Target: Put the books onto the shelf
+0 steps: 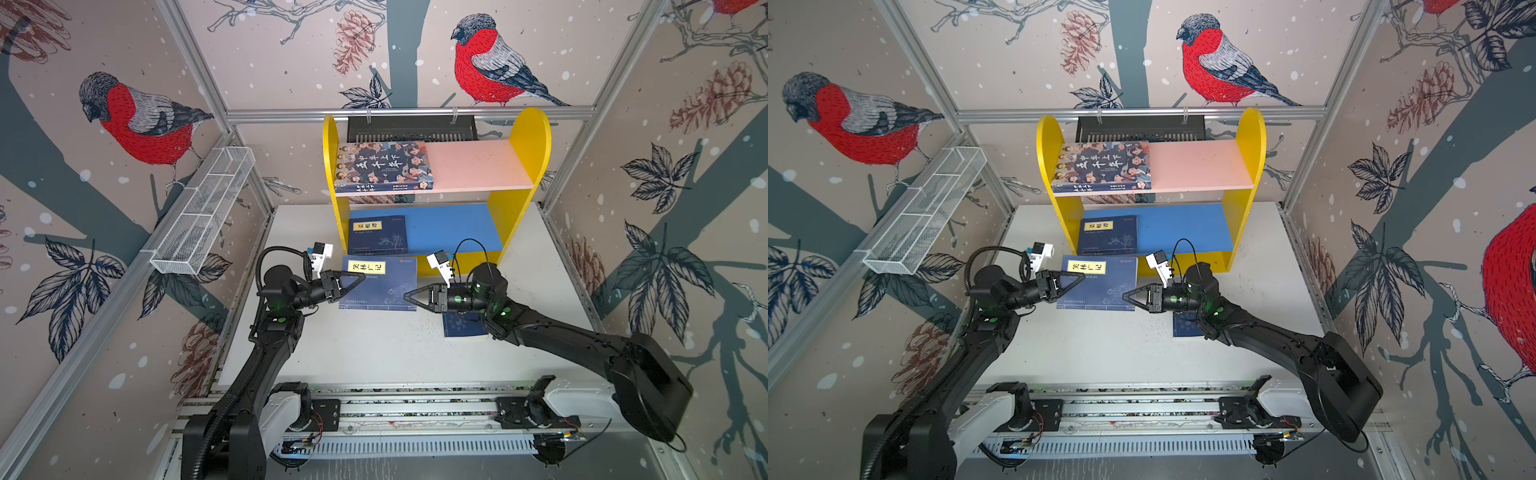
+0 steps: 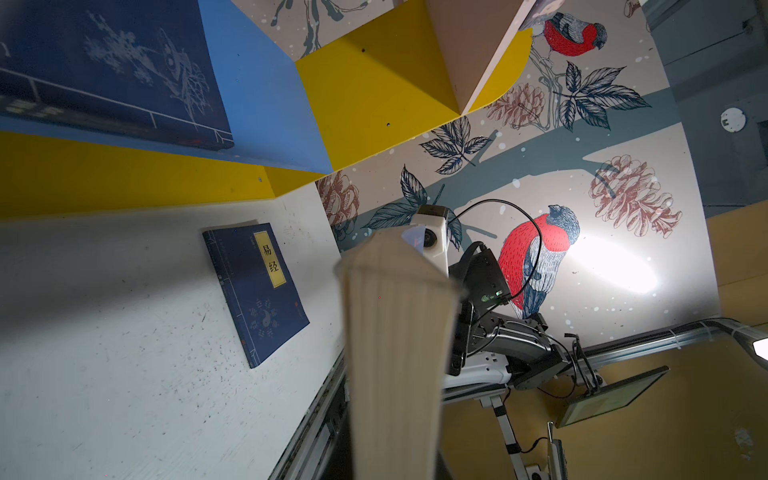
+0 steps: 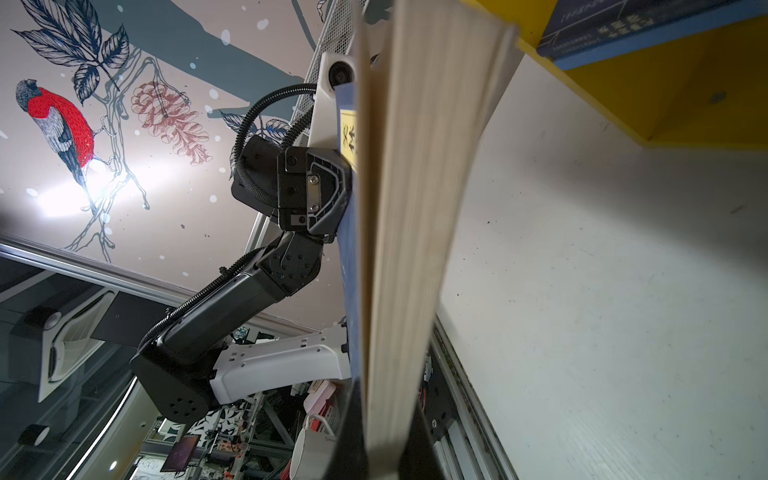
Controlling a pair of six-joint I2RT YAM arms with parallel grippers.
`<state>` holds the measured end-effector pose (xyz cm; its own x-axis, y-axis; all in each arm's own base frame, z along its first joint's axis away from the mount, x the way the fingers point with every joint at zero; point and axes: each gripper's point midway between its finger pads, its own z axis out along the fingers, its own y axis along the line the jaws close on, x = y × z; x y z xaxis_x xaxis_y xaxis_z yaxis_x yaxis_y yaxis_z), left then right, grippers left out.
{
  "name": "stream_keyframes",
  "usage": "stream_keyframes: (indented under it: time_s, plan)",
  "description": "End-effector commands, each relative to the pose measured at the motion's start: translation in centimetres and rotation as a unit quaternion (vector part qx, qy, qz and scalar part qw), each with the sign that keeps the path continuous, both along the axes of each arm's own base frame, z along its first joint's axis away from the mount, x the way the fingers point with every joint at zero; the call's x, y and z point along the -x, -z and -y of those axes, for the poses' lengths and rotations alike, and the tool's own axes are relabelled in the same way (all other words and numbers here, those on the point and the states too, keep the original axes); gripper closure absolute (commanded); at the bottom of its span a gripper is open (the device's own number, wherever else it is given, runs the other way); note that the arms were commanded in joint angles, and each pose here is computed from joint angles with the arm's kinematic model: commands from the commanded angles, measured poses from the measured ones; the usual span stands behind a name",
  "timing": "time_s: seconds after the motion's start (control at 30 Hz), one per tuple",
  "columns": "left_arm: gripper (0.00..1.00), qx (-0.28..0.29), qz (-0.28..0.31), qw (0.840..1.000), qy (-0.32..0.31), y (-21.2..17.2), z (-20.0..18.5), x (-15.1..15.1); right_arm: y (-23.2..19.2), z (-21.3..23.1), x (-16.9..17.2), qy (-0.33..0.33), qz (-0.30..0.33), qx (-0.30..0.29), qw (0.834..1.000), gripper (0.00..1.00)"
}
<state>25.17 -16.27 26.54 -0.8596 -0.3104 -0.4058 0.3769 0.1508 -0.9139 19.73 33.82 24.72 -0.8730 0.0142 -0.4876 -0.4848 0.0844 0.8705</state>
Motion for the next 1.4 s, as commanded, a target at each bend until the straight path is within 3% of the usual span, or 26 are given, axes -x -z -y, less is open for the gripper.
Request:
stream_keyframes:
  time_s: [0.0, 0.03, 0.07, 0.17, 0.5, 0.83, 1.2, 1.37]
  plan:
    - [0.39, -0.011, 0.019, 0.999, -0.033, 0.0, -1.1, -1.1, -1.9, 0.5, -1.4, 0.013, 0.036, -0.029, 0.999, 0.99]
    - [0.27, -0.021, 0.013, 0.999, -0.047, 0.5, -1.6, -1.5, -2.0, 0.8, -2.0, 0.016, 0.037, -0.03, 0.999, 0.99]
    - [0.23, -0.032, 0.008, 0.998, -0.061, 0.9, -2.1, -1.9, -2.1, 1.1, -2.4, 0.02, 0.037, -0.029, 0.999, 0.99]
    - [0.21, -0.067, 0.011, 0.994, -0.089, 1.6, -3.1, -2.4, -2.3, 2.3, -4.1, 0.031, 0.04, -0.026, 0.998, 0.99]
    - [0.21, -0.098, 0.043, 0.99, -0.094, 0.3, -3.4, -2.4, -0.5, 4.8, -10.2, 0.043, 0.02, 0.018, 0.999, 0.99]
    - [0.21, -0.098, 0.069, 0.991, -0.064, -0.8, -2.8, -1.1, 1.3, 3.2, -15.1, 0.023, 0.0, 0.02, 1.0, 0.99]
    - [0.2, -0.094, 0.069, 0.991, -0.064, -0.8, -2.8, -1.0, 2.3, 1.6, -18.5, 0.013, -0.013, 0.019, 1.0, 0.99]
    - [0.2, -0.09, 0.067, 0.992, -0.063, -0.6, -2.8, -0.8, 3.3, 1.2, -19.8, 0.011, -0.019, 0.05, 0.999, 0.97]
